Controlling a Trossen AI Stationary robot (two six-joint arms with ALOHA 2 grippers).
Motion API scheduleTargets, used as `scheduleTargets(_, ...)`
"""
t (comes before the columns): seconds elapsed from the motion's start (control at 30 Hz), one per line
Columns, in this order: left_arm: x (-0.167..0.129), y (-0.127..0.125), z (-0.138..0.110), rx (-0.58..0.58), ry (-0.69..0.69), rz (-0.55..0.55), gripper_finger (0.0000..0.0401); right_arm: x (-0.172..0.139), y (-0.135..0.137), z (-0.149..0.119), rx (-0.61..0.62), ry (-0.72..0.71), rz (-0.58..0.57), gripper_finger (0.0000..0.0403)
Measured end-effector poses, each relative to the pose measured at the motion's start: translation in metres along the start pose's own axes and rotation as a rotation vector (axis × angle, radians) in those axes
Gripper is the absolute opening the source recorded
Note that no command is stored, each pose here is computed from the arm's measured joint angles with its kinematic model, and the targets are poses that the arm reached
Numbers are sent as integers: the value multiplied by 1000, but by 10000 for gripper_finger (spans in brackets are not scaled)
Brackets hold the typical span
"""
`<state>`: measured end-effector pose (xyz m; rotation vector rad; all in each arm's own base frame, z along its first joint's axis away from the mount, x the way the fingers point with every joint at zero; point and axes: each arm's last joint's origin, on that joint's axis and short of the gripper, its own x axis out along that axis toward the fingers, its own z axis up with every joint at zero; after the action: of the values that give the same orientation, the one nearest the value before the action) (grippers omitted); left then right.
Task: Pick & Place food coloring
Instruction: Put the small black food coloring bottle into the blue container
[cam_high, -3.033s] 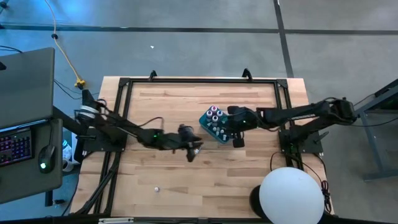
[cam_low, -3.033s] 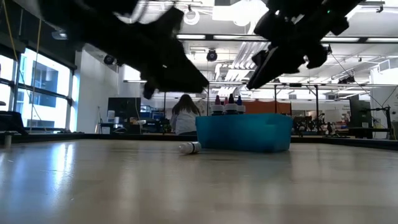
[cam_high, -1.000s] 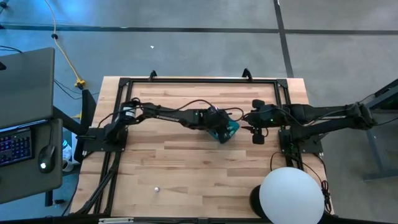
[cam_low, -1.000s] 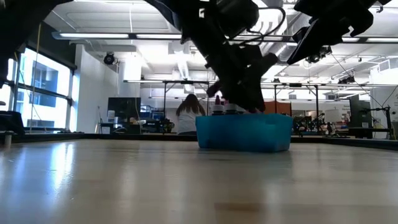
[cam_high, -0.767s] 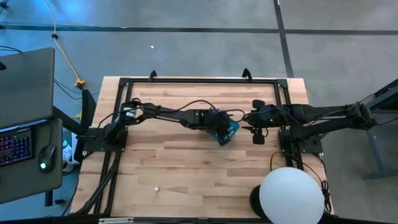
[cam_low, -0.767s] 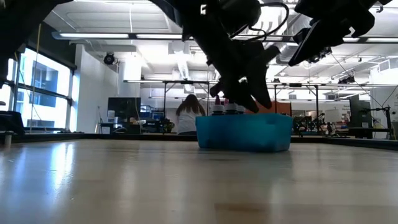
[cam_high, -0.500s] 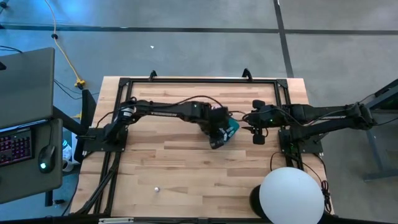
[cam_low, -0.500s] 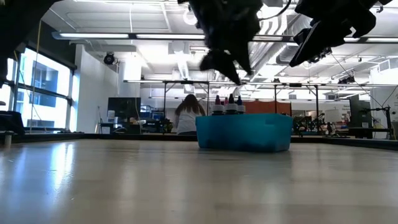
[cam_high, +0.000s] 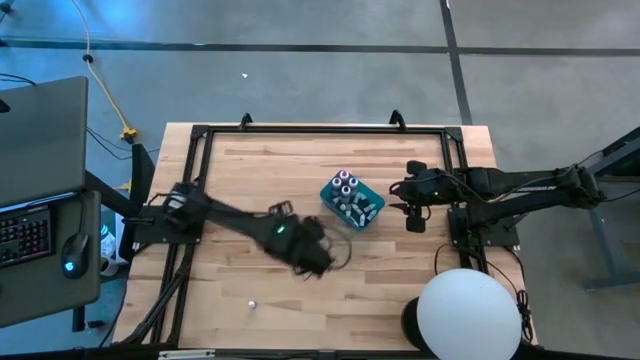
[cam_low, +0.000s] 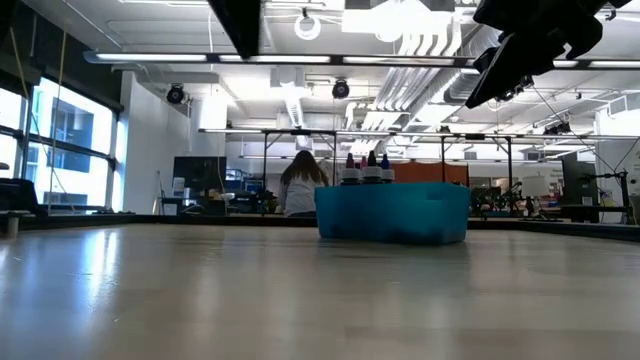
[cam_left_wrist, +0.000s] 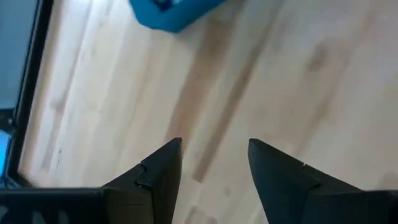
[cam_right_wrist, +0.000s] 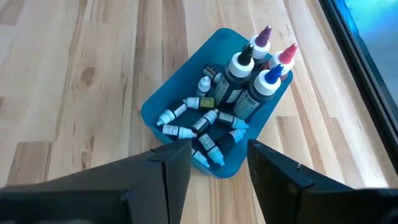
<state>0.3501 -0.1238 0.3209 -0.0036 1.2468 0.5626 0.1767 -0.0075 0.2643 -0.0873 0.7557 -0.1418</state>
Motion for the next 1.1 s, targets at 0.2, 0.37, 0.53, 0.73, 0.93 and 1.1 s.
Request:
scheduleTargets(0.2,-43,-13,-65,85,-103,-18,179,0,0,0,1,-2,0,149)
scheduleTargets(0.37,-56,-16,-121,54,-228,-21,179,0,0,0,1,-2,0,149)
scheduleTargets(0.53,-48,-23,-175,-85,-309,-131,179,0,0,0,0,-4,0,149)
scheduleTargets(0.73,-27,-49,-214,-159,-350,-335,179,0,0,1,0,-7,-1,149)
scheduleTargets(0.93,2,-70,-224,-272,-381,-506,179,0,0,2,2,-24,-1,149)
scheduleTargets(1.1,23,-77,-234,-305,-361,-604,179,0,1,3,1,-33,25,149)
